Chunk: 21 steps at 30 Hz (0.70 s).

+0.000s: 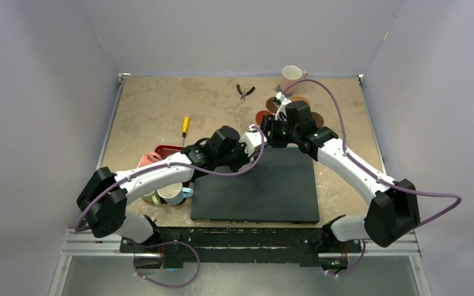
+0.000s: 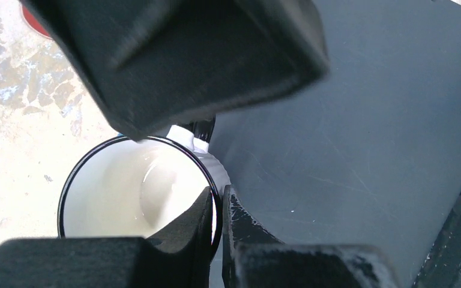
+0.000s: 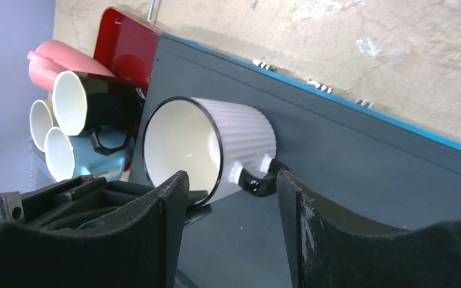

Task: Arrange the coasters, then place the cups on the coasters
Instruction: Place the cup on the coaster.

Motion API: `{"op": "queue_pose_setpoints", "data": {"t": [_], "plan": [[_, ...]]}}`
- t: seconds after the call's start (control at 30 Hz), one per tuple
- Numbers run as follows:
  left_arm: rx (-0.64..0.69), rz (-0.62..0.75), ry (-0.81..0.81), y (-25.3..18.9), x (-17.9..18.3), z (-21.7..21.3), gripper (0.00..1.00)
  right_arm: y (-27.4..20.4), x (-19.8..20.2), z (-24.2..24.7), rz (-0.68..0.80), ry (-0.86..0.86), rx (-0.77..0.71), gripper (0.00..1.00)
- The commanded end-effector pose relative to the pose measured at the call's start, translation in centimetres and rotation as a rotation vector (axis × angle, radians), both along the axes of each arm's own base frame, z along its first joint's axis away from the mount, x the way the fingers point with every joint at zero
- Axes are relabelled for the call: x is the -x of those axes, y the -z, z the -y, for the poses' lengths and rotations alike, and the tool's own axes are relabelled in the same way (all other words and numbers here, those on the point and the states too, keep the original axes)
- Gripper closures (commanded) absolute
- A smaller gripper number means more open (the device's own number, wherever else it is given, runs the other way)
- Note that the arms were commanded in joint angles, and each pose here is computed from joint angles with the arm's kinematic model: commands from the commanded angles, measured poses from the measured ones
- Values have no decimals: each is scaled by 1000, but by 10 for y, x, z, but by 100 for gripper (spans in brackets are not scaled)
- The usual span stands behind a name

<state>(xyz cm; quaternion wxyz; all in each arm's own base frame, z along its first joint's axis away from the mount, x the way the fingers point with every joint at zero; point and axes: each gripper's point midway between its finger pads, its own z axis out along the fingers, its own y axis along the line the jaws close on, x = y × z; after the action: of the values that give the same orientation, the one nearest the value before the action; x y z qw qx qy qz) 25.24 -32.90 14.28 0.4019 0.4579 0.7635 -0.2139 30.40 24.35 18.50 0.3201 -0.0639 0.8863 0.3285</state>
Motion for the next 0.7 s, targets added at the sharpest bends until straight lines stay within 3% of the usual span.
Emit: {"op": "queue_pose_setpoints", "data": {"t": [0.0, 0.67], "plan": [[78, 101, -74, -28, -21, 10, 100, 4, 12, -7, -46, 19, -30, 43], [84, 62, -76, -17, -14, 19, 100, 35, 16, -36, -97, 87, -89, 58]]}}
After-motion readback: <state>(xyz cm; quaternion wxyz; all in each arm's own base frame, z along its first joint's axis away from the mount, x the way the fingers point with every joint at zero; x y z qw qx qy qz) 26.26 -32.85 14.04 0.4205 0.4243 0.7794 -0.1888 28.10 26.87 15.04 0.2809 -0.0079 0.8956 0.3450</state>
